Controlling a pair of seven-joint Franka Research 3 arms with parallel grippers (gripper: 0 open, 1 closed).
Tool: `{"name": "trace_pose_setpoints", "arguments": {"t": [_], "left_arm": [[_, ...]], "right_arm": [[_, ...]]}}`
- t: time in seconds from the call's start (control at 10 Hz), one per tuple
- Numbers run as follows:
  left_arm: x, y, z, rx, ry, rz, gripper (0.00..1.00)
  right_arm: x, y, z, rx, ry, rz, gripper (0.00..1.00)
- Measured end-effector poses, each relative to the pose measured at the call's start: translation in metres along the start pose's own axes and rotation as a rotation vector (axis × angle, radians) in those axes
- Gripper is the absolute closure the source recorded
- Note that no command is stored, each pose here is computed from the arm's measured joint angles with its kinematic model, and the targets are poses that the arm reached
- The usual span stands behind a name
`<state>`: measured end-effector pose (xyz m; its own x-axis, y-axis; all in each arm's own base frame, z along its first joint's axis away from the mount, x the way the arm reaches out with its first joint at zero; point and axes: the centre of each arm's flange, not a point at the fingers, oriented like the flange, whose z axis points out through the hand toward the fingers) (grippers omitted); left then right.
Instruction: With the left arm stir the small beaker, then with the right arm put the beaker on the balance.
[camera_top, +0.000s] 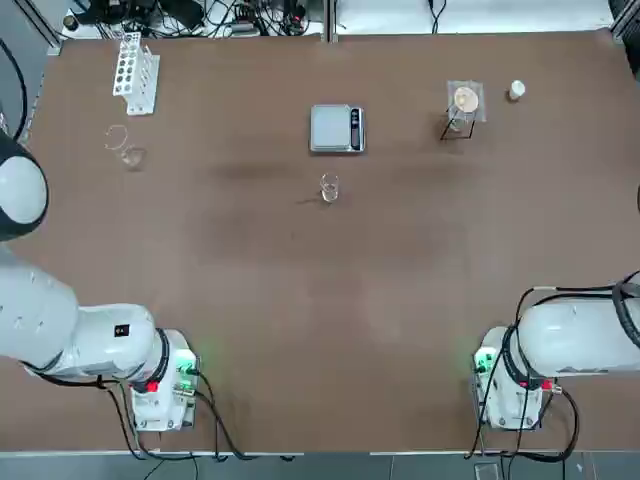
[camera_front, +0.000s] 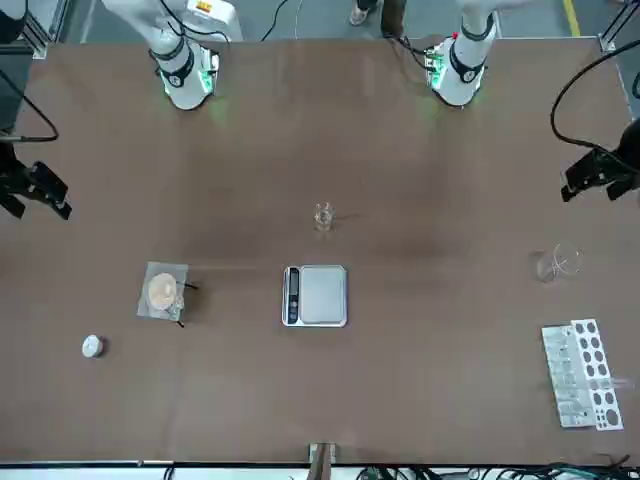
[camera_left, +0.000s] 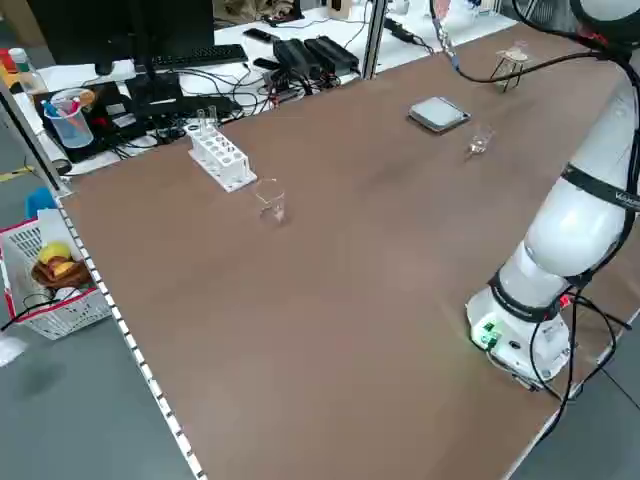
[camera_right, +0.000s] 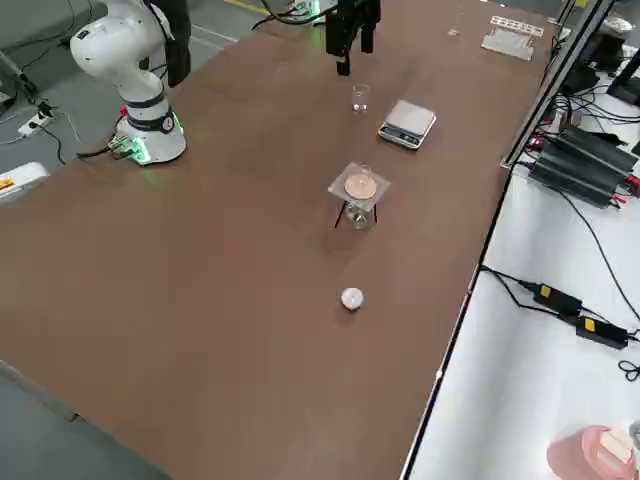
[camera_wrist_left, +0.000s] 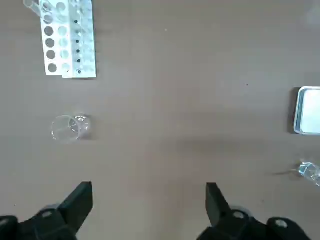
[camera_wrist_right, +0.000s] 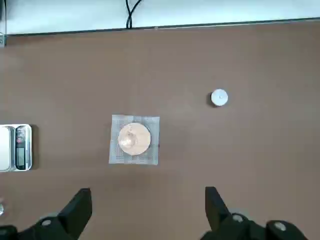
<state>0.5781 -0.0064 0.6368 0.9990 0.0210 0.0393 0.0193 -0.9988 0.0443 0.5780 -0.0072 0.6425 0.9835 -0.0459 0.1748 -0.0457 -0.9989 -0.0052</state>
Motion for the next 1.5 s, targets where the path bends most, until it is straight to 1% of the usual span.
{"name": "trace_pose_setpoints", "arguments": {"t": [0.2,0.5,0.9,1.0,1.2,1.4,1.5], "left_arm": [[0.0,0.003,-0.001,-0.001,0.001,0.005,0.0],[0.001,0.002,0.002,-0.001,-0.004,0.016,0.0],[0.02,0.008,0.046,-0.007,-0.063,0.013,0.0],[0.024,0.016,0.056,-0.018,-0.074,0.011,0.0],[0.034,0.034,0.081,-0.09,-0.09,-0.023,0.0],[0.04,0.052,0.121,-0.132,-0.079,-0.064,0.02],[0.038,0.066,0.136,-0.169,-0.077,-0.08,0.02]], "right_arm": [[-0.003,0.0,0.002,-0.001,-0.026,0.0,0.0],[-0.009,0.0,0.007,-0.003,-0.084,-0.001,0.0],[-0.017,-0.018,0.011,0.0,-0.138,-0.032,0.0],[-0.019,-0.022,0.012,0.0,-0.156,-0.039,0.0],[-0.021,-0.025,0.011,0.0,-0.16,-0.045,0.0],[-0.021,-0.024,0.01,0.0,-0.158,-0.043,0.0],[-0.021,-0.021,0.01,0.0,-0.159,-0.049,0.0]]}}
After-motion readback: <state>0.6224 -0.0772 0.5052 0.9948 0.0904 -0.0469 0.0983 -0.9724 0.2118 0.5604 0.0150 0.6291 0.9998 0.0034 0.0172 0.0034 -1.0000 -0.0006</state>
